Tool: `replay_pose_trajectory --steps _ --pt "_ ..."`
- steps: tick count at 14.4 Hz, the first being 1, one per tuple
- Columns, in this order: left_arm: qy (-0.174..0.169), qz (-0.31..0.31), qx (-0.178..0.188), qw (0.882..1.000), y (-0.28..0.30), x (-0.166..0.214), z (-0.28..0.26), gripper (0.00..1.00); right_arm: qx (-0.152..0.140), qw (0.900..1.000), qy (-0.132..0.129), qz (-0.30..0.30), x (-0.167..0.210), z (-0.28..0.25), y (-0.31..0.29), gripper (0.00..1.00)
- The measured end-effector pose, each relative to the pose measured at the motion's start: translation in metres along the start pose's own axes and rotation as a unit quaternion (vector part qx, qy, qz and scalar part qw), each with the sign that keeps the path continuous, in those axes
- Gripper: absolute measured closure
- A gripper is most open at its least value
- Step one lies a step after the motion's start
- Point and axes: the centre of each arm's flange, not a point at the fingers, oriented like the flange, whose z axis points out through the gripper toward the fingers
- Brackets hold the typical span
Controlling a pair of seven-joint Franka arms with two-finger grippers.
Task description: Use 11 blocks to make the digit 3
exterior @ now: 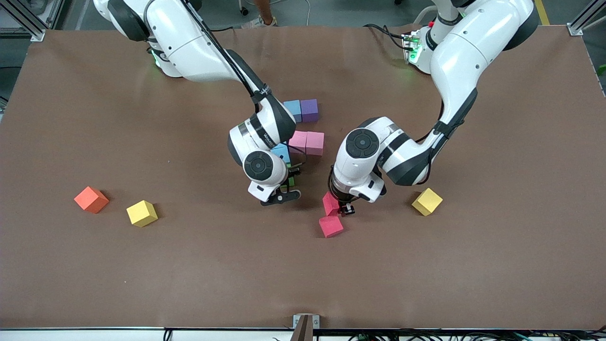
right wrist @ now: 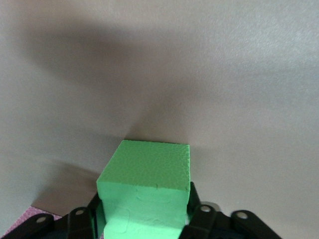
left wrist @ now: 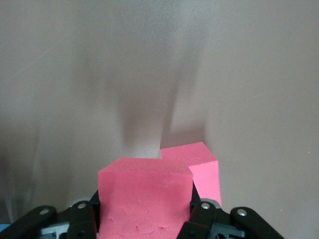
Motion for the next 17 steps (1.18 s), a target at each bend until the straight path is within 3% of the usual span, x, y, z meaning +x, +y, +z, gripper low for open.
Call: replay_pose_trajectory --steps 3,4,8,13,17 --pt "0.000 -0.001 0.000 1.000 0.000 0.000 0.000 0.83 -0.002 1.000 -0.006 0.002 -0.002 0.007 0.002 0.03" --pt "0.000 -0.003 0.000 1.000 -0.001 0.000 0.000 0.83 -0.002 1.000 -0.005 0.002 -0.002 0.006 0.003 0.00" --pt "0.006 0.002 0.005 1.000 -0.015 -0.011 0.001 0.83 0.008 1.000 0.010 0.007 0.003 -0.013 0.002 0.00" --pt "0.011 0.010 0.010 1.000 -0.026 -0.019 0.002 0.83 0.053 0.998 0.029 0.030 0.004 -0.071 0.010 0.00" --pt "0.013 0.012 0.011 1.000 -0.030 -0.021 0.002 0.83 0.068 0.994 0.048 0.068 0.012 -0.141 0.069 0.00"
